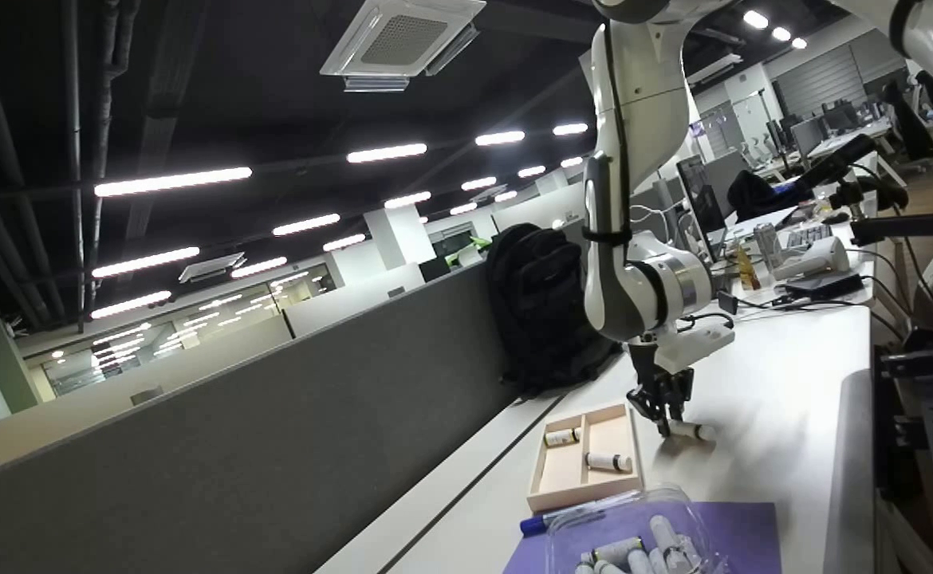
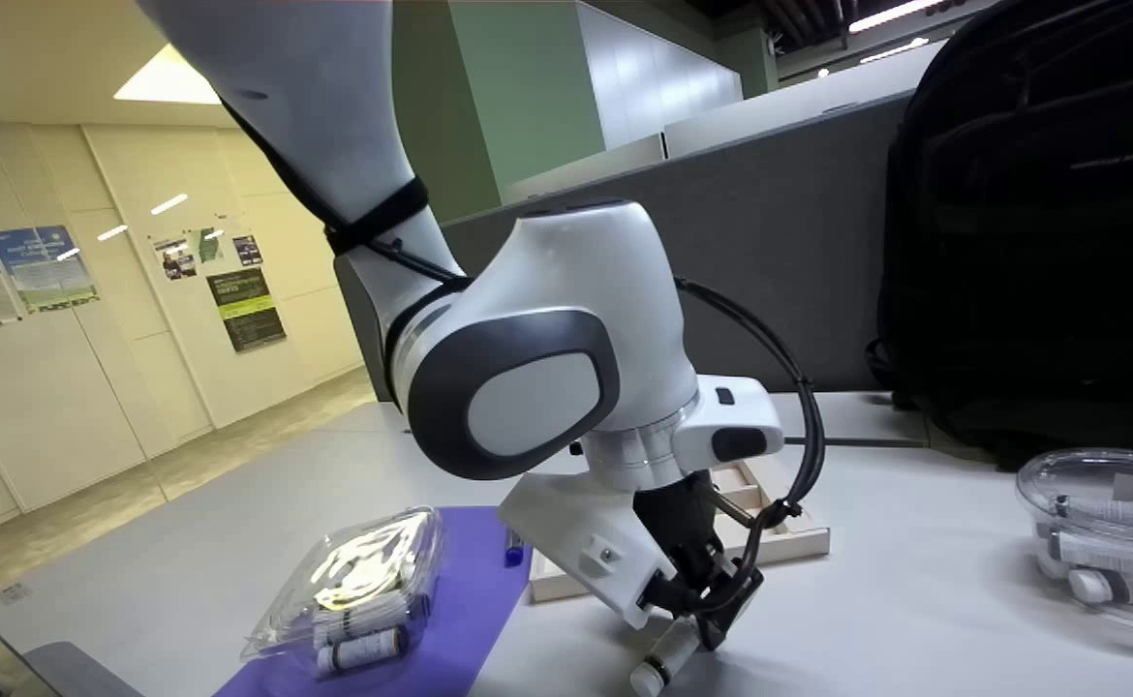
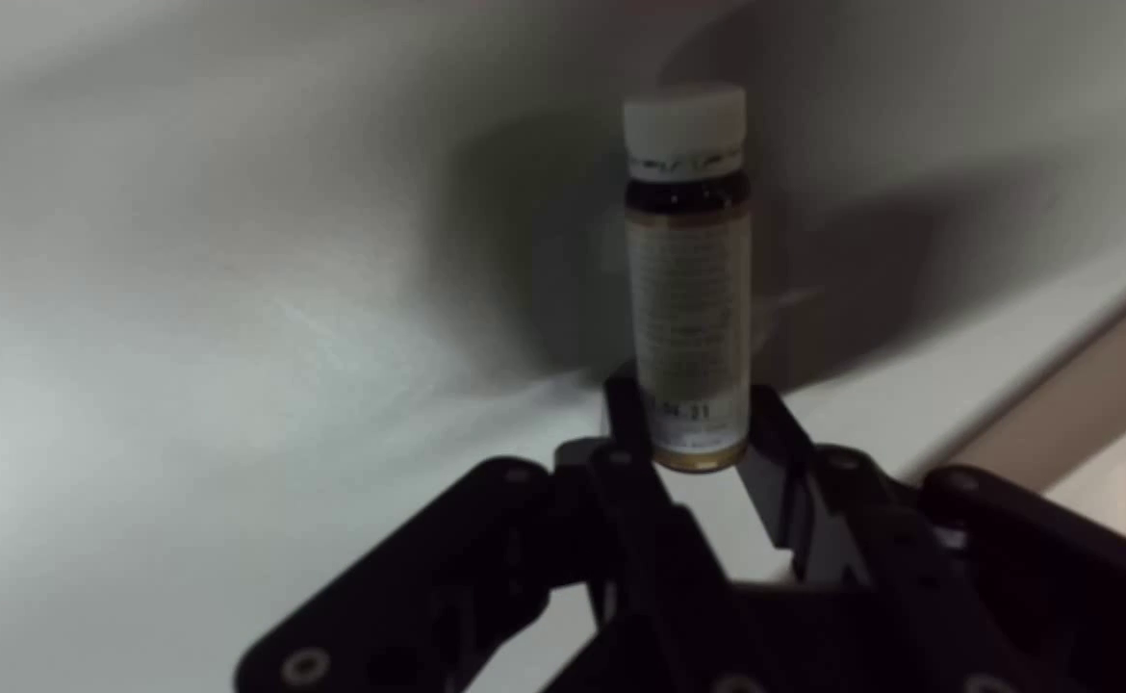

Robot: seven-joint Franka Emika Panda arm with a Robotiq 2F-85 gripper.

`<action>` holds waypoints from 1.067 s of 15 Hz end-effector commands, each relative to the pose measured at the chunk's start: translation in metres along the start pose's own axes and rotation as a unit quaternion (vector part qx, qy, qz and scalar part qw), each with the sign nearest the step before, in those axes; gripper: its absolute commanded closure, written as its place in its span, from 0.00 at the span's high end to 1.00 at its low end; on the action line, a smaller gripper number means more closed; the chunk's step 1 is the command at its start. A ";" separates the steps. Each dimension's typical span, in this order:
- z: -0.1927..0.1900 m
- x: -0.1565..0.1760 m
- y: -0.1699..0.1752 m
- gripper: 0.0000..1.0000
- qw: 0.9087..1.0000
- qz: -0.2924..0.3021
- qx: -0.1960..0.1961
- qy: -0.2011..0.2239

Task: Pick up one small bottle from the wooden tray and put it on the table.

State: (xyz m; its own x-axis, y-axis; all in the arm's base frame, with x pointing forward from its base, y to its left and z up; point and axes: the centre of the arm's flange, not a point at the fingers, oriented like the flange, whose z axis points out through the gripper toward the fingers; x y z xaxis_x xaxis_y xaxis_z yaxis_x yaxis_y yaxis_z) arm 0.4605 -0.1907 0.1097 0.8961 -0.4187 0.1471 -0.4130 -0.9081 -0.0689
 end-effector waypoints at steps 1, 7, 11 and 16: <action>0.008 0.008 -0.015 0.08 1.000 0.015 0.016 0.005; -0.006 0.008 -0.031 0.83 0.999 0.008 0.035 0.003; -0.033 0.011 -0.037 1.00 0.999 -0.013 0.042 0.001; -0.077 0.021 -0.040 1.00 0.999 -0.017 0.039 0.006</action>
State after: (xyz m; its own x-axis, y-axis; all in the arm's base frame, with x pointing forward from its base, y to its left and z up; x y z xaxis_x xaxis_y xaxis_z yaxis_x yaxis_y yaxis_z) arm 0.4880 -0.1622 0.1560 0.9082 -0.3842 0.1660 -0.3634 -0.9207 -0.1426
